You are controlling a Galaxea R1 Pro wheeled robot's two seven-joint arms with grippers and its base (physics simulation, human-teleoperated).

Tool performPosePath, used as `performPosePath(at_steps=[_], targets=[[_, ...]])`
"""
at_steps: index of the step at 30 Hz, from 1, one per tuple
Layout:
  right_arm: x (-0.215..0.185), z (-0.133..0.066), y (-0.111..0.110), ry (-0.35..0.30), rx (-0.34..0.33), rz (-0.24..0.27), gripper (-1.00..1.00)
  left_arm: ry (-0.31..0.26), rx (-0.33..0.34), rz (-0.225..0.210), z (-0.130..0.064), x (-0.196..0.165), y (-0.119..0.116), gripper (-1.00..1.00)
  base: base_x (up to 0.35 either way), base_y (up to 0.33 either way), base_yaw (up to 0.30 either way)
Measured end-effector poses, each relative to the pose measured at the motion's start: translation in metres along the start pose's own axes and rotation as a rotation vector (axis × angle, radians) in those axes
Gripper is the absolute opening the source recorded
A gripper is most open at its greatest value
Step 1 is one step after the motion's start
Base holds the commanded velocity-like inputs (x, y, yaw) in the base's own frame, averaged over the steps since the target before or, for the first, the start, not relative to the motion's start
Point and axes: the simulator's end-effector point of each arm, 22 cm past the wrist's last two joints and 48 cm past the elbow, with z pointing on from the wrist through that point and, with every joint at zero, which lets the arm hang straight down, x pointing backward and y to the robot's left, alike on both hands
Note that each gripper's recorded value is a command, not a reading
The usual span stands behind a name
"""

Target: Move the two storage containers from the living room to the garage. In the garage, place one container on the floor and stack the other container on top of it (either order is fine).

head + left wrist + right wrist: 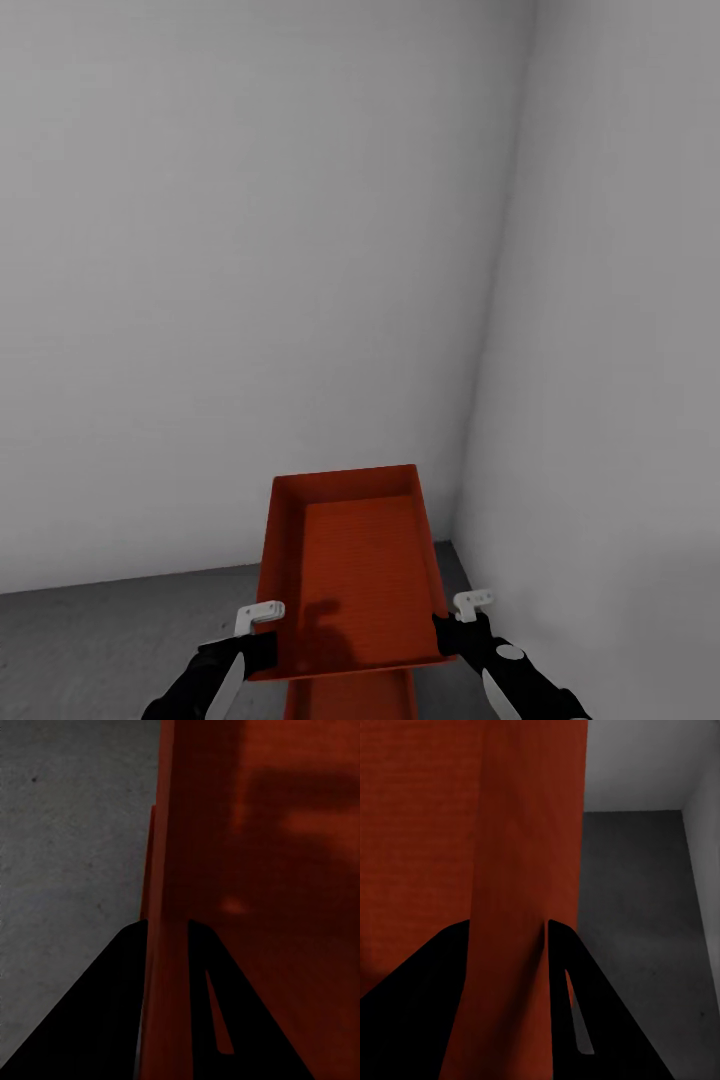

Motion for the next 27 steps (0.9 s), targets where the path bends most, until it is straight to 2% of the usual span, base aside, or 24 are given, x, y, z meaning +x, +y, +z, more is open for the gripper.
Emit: performPosePath(at_steps=[27], targets=[[0.0002, 0.0001, 0.0003, 0.0, 0.0, -0.001, -1.0, 0.0, 0.0, -0.002, 0.0002, 0.0005, 0.0003, -1.0, 0.0, 0.0, 0.0]])
